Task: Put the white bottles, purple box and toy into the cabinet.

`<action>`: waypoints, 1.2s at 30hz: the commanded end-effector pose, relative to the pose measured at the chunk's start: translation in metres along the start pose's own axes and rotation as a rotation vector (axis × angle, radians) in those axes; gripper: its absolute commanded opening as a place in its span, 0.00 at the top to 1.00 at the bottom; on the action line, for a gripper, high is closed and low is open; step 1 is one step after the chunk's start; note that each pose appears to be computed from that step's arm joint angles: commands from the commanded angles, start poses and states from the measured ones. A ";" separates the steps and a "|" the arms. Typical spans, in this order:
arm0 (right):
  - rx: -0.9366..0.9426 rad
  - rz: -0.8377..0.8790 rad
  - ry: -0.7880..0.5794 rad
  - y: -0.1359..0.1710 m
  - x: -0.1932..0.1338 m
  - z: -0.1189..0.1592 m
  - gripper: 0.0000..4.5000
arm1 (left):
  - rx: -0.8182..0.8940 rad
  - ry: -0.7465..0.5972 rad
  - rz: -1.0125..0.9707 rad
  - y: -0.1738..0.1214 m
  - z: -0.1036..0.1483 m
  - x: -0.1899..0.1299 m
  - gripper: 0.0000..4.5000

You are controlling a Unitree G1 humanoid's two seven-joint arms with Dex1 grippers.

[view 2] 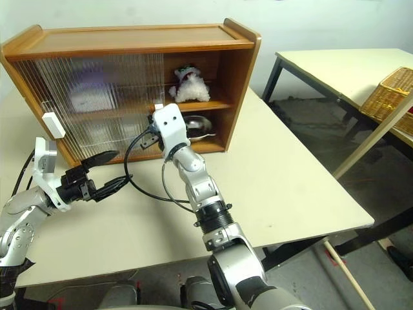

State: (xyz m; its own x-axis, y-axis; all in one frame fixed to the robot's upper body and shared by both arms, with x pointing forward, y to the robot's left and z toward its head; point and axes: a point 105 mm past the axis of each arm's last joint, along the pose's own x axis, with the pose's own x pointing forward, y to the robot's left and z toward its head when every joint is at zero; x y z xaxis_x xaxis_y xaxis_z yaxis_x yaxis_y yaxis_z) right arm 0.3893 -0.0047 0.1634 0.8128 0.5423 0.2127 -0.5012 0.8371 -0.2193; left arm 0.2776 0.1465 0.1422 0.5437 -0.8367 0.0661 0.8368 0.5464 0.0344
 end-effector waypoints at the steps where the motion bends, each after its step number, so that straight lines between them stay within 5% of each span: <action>1: -0.041 -0.064 -0.007 -0.014 -0.003 0.003 0.99 | 0.002 0.002 -0.010 -0.001 -0.001 0.002 0.00; 36: -0.163 -0.448 0.116 -0.124 -0.053 -0.026 0.99 | 0.000 -0.014 -0.026 0.000 -0.003 0.009 0.00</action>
State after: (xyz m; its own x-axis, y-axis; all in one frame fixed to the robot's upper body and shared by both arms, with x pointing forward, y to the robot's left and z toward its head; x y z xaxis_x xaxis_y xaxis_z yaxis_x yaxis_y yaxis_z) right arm 0.4134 -0.1232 0.1586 0.9609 0.1619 0.2247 -0.0960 0.9558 -0.2780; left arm 0.2816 0.1409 0.1434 0.5260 -0.8452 0.0945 0.8468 0.5308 0.0340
